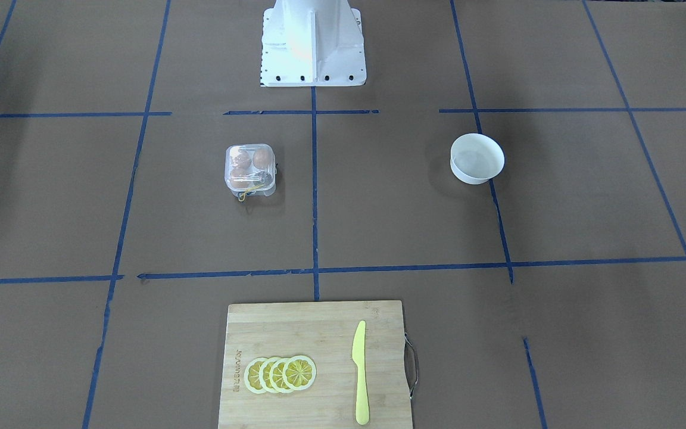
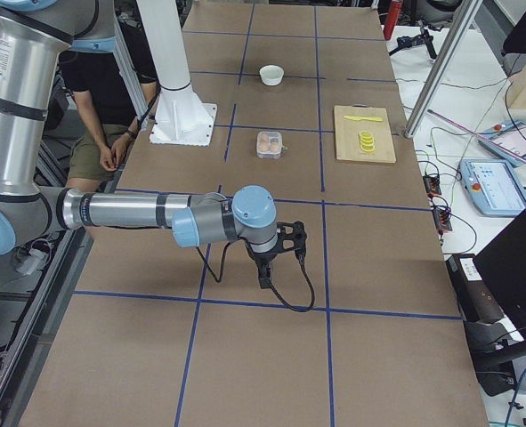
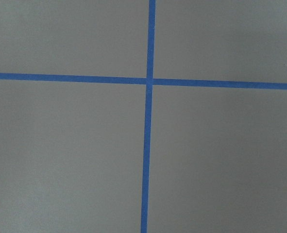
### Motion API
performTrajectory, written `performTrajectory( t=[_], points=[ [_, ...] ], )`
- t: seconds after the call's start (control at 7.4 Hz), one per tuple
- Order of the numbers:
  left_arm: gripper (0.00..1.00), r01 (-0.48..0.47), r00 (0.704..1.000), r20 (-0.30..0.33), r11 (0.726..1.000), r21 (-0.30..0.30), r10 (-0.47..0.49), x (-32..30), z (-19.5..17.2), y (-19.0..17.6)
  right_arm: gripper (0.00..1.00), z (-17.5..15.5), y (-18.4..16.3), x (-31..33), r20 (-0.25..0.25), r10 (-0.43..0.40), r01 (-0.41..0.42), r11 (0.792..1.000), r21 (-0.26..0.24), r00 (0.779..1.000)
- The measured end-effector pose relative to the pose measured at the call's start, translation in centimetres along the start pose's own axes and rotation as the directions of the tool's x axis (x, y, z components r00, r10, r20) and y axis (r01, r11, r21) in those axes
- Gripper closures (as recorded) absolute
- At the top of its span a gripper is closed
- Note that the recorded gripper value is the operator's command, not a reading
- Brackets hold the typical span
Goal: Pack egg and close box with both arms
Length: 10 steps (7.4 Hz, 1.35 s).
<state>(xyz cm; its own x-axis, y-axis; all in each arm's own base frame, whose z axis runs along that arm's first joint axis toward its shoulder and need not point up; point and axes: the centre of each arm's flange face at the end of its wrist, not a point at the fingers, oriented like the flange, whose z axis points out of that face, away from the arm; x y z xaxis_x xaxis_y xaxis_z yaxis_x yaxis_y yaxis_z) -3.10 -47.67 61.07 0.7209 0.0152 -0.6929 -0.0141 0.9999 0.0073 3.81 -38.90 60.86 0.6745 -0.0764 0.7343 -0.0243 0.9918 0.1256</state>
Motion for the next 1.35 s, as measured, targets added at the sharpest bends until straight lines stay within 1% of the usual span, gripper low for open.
performTrajectory(
  t=[0.14,0.27,0.41,0.54,0.81,1.08,1.35],
  points=[
    [0.00,-0.082,0.996,0.033,0.997,0.001,0.082,-0.4,-0.1,0.3,0.00,0.0,0.1,0.0,0.001,0.002,-0.002,1.000,-0.002,1.000],
    [0.00,-0.143,0.987,0.072,0.990,-0.004,0.143,-0.8,-0.2,0.5,0.00,0.1,0.2,0.0,0.013,0.003,-0.003,1.000,-0.005,1.000],
    [0.00,-0.165,0.982,0.095,0.986,-0.012,0.166,-1.1,-0.2,0.8,0.00,0.1,0.3,-0.2,0.032,0.004,-0.004,1.000,-0.008,0.999],
    [0.00,-0.168,0.981,0.100,0.986,-0.021,0.169,-1.4,0.0,1.3,0.00,0.2,0.4,-0.2,0.043,0.004,-0.004,1.000,-0.010,0.999],
    [0.00,-0.164,0.982,0.092,0.986,-0.033,0.166,-1.8,0.4,2.3,0.00,0.2,0.5,-0.3,0.049,0.005,-0.004,1.000,-0.011,0.999],
    [0.00,-0.166,0.984,0.058,0.986,-0.029,0.167,-1.6,0.5,2.6,0.00,0.2,0.5,-0.3,0.051,0.006,-0.005,1.000,-0.011,0.999],
    [0.00,-0.164,0.985,0.044,0.986,-0.029,0.165,-1.5,0.6,2.6,0.00,0.2,0.5,-0.3,0.051,0.007,-0.006,1.000,-0.012,0.999]
  ],
)
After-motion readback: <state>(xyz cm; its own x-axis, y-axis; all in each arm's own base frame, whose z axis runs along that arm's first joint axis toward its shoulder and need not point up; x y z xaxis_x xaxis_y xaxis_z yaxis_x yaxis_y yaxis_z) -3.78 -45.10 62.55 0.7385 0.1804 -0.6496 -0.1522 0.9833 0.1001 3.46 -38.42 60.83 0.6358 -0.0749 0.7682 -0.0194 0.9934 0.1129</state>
